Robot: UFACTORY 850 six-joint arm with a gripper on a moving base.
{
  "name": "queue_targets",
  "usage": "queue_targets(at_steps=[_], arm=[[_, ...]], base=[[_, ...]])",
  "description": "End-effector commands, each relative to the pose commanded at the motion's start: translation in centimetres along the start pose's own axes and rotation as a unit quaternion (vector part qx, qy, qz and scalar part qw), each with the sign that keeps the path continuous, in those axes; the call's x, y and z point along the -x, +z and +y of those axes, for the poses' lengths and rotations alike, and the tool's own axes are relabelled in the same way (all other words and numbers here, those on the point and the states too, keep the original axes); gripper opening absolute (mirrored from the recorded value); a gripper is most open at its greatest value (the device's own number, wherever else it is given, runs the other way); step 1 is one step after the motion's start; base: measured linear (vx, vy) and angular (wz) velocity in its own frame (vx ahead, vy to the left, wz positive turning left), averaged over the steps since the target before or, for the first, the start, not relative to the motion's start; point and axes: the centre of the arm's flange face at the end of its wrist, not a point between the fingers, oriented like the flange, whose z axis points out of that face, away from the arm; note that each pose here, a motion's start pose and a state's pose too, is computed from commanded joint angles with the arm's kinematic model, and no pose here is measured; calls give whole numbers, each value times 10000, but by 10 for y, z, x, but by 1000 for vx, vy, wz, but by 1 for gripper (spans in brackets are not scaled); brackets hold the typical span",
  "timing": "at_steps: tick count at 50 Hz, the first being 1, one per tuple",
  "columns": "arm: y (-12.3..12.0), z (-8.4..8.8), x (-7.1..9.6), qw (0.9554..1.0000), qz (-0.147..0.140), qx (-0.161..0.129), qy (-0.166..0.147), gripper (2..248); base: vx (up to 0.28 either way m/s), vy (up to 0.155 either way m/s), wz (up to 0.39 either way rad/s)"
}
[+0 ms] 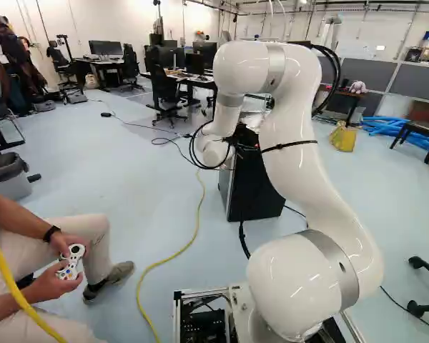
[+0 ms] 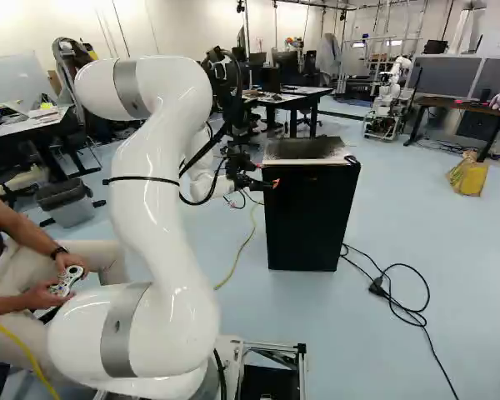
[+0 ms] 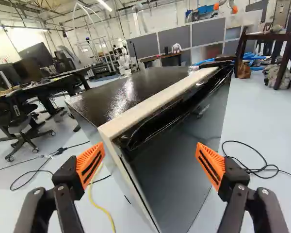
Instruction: Grab a drink from the fridge
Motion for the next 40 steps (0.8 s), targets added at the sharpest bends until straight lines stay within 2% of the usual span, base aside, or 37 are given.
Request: queue_targets(at_steps=[40], arm=[[12,9,-4,9999,35,124,34,247]], base=[[0,0,0]])
